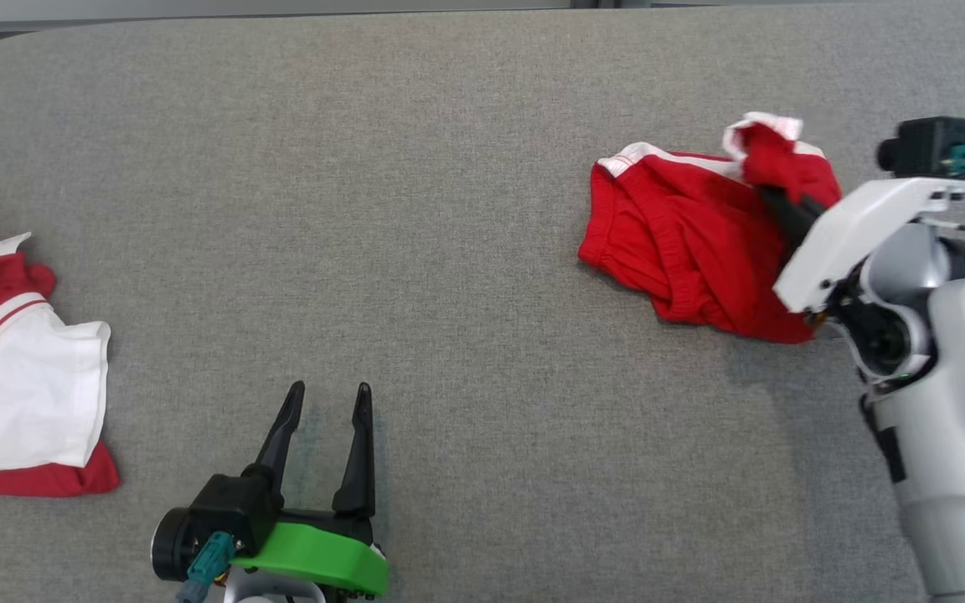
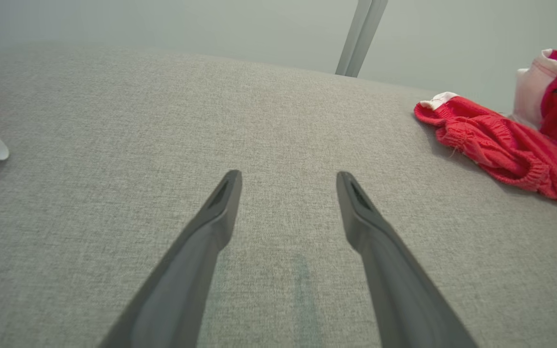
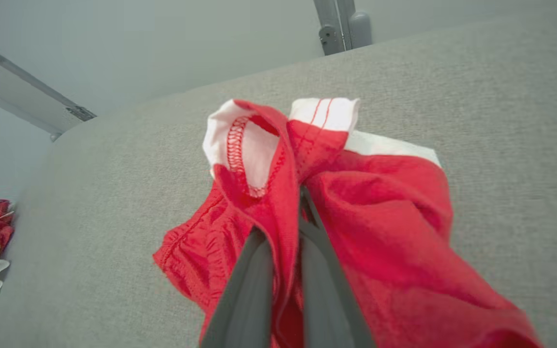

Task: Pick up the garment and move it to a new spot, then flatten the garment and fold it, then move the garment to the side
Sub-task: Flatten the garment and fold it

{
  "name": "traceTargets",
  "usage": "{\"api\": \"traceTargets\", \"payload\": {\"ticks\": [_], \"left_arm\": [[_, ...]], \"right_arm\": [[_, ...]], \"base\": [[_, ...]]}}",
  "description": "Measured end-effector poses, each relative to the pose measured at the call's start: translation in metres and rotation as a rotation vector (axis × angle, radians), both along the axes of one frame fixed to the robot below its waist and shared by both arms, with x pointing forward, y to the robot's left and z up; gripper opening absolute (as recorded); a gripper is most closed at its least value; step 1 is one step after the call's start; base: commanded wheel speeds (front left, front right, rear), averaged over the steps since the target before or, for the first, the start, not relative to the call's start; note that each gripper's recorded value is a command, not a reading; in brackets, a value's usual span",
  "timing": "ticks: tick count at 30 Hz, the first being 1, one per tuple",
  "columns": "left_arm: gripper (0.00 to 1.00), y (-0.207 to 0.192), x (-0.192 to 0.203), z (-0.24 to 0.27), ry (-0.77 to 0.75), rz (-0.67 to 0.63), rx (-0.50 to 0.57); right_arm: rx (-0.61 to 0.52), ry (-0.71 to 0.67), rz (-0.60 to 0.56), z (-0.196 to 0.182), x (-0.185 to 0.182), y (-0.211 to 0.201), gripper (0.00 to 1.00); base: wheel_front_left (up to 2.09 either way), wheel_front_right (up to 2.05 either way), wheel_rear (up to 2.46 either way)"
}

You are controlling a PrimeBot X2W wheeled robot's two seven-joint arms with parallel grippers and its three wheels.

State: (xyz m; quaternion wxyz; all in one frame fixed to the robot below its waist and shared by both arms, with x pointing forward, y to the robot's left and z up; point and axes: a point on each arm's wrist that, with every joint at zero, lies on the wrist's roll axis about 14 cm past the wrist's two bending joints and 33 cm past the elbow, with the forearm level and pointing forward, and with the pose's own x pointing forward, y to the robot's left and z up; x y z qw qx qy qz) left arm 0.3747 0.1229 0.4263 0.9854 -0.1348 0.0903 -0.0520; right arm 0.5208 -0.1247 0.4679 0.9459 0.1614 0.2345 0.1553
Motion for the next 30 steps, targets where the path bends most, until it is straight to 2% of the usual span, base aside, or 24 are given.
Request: {"api": "traceTargets", "payload": {"ticks": [5,11,20,21,22,23,30], "left_arm": [[1.0,-0.001,-0.005,-0.003,0.011,-0.005,-0.001],[1.0,0.007,-0.013,-0.006,0.029,0.025,0.003],[1.0,0.01,-0.022,-0.007,0.04,0.043,-0.005],[1.0,0.009,-0.022,-0.007,0.039,0.039,-0.007],[1.0,0.007,-0.022,-0.007,0.038,0.035,-0.01],[1.0,0.006,-0.022,-0.007,0.038,0.032,-0.012],[1.0,0.006,-0.03,-0.007,0.043,0.039,-0.028]], "right_arm": [[0.018,0.008,0.059,-0.009,-0.003,0.048,0.0],[0.015,-0.019,0.043,-0.014,0.006,0.065,0.0],[0.011,0.002,0.08,-0.025,-0.006,0.082,0.0],[0.013,0.004,0.079,-0.027,-0.007,0.082,0.25],[0.014,-0.003,0.08,-0.026,-0.007,0.083,0.65],[0.019,-0.014,0.08,-0.024,-0.007,0.084,1.0],[0.056,-0.156,0.088,0.01,-0.016,0.091,1.0]], "base": [[0.0,0.0,0.0],[0.0,0.0,0.0],[0.0,0.0,0.0],[0.0,0.0,0.0],[0.0,0.0,0.0],[0.0,0.0,0.0],[0.0,0.0,0.0]]}}
